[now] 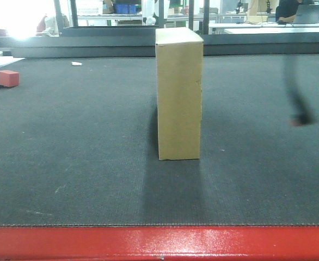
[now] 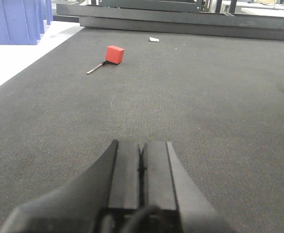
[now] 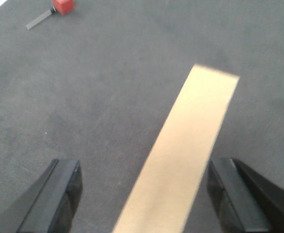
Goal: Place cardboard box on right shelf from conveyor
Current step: 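Lower the right gripper over the tan cardboard box and close on it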
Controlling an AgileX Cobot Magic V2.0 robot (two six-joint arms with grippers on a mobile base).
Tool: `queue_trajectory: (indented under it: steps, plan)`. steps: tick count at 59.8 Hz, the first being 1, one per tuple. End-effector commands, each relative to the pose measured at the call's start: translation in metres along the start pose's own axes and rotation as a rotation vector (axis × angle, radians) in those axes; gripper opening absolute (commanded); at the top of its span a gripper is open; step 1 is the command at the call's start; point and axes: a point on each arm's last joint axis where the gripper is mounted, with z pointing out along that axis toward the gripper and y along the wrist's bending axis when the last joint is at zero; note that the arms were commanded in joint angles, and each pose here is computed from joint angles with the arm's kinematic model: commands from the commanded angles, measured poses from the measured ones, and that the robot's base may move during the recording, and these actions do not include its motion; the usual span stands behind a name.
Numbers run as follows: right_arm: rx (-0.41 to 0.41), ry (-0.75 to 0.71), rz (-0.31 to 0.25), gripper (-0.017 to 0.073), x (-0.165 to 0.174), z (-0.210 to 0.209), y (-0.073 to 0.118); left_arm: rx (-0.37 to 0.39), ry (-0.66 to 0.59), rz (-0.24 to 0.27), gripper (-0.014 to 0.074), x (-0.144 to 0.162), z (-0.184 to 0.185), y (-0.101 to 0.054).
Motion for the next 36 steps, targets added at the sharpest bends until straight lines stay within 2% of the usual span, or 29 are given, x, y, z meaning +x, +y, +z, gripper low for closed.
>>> queue_trajectory:
  steps: [1,7,13,31,36]
  plan:
    - [0.040,-0.060,0.059,0.0624,-0.021,-0.010,0.006,0.005,-0.088,-0.005,-0.0116,-0.005,-0.001,0.000]
    - [0.141,-0.002,0.114,0.0624,-0.022,0.007,0.008,0.005,-0.088,-0.005,-0.0116,-0.005,-0.001,0.000]
    - [0.195,0.031,0.137,0.0624,-0.022,0.022,0.010,0.005,-0.088,-0.005,-0.0116,-0.005,-0.001,0.000]
    - [0.236,0.096,0.193,0.0624,-0.012,0.056,0.010,0.005,-0.088,-0.005,-0.0116,-0.005,-0.001,0.000]
    - [0.243,0.110,0.192,0.0624,-0.009,0.063,0.010,0.005,-0.088,-0.005,-0.0116,-0.005,-0.001,0.000]
